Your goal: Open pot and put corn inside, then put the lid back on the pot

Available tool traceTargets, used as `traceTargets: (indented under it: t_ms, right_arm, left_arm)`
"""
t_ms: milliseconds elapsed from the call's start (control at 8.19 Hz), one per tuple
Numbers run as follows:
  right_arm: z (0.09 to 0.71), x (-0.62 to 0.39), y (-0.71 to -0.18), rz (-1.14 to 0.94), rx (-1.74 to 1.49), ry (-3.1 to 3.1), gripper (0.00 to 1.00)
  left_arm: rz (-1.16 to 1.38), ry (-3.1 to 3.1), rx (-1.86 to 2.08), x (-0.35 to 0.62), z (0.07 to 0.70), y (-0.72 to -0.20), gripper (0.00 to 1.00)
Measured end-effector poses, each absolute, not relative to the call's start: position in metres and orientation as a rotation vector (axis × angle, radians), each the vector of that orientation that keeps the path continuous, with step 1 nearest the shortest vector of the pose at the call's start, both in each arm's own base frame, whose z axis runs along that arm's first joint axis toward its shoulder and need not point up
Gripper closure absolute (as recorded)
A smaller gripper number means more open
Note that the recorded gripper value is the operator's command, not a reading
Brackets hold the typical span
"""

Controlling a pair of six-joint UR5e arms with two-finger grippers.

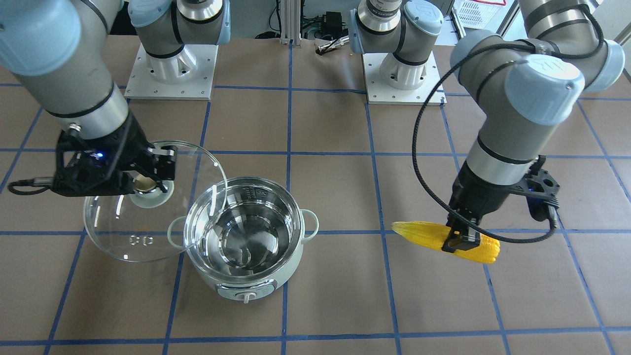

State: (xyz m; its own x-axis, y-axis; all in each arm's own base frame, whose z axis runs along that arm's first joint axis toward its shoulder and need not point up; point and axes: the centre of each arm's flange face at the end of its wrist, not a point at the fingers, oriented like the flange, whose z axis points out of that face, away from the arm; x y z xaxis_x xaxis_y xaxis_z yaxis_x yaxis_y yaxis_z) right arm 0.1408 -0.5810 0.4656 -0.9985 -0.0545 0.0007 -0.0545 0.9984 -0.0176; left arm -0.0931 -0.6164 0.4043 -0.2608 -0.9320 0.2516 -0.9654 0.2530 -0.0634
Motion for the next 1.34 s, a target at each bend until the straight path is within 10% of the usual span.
traceTargets:
  t_ms: [1343]
  right_arm:
    - [0.499, -0.042, -0.567, 0.009, 0.311, -3.091, 0.81]
  left_arm:
    - [0.28, -2.3, 1.581, -0.37, 0.388, -0.535, 1.0]
